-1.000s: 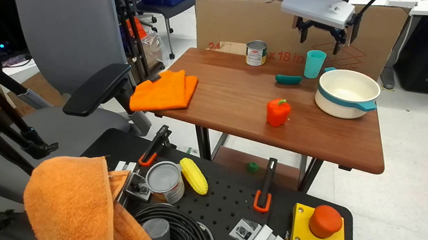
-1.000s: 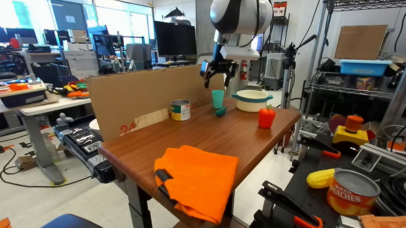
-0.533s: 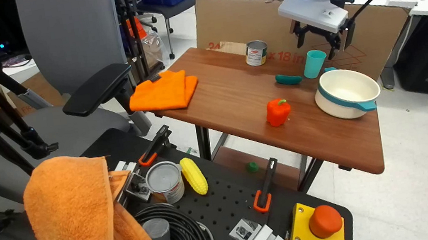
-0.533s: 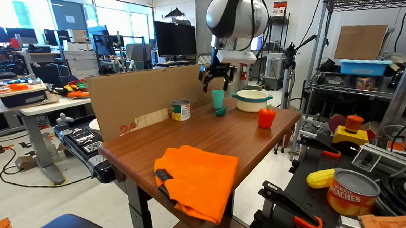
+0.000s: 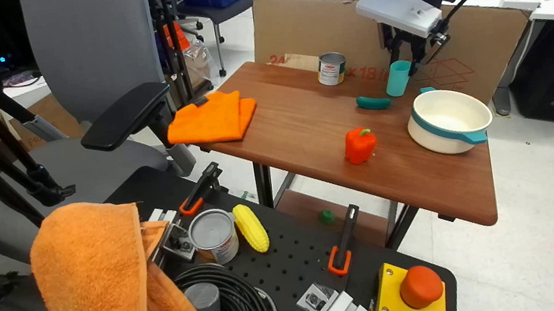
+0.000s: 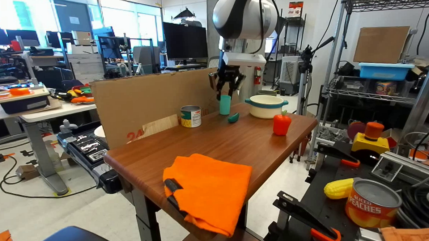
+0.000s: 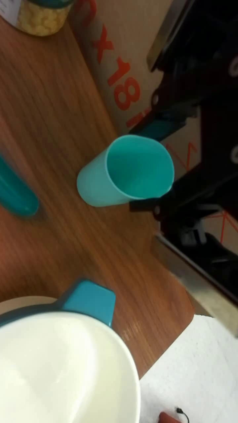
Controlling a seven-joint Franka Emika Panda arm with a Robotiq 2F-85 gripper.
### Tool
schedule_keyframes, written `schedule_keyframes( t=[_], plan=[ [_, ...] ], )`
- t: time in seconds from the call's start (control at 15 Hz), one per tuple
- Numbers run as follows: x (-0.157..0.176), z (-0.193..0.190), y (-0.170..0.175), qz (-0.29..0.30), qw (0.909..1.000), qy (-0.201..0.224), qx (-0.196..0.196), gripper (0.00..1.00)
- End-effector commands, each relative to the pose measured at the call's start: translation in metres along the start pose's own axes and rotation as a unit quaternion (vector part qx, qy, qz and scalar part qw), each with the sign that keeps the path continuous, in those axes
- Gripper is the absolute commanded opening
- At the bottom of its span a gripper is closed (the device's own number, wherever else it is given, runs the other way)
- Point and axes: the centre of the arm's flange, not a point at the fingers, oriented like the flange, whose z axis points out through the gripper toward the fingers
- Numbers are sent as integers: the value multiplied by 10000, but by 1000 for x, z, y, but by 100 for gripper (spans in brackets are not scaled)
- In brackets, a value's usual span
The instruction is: Put the blue cup into the pot
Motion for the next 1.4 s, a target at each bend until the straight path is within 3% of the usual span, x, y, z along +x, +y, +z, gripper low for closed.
schedule_keyframes(
  t=[0.0, 0.2, 0.33, 0.47, 0.67, 1.0, 1.33],
  plan=[
    [10, -25, -16, 174, 9997, 151, 12, 21],
    [-1, -96, -34, 154, 9975, 368, 585, 11],
    [-6, -136, -37, 58, 9951, 582, 795, 11],
    [-10, -175, -22, 64, 9941, 791, 742, 11],
    [-10, -199, 22, 388, 9939, 905, 497, 11],
    [-33, -179, 113, 935, 9936, 638, 12, 11],
    [-51, -130, 148, 1224, 9909, 493, -279, 11]
  ],
)
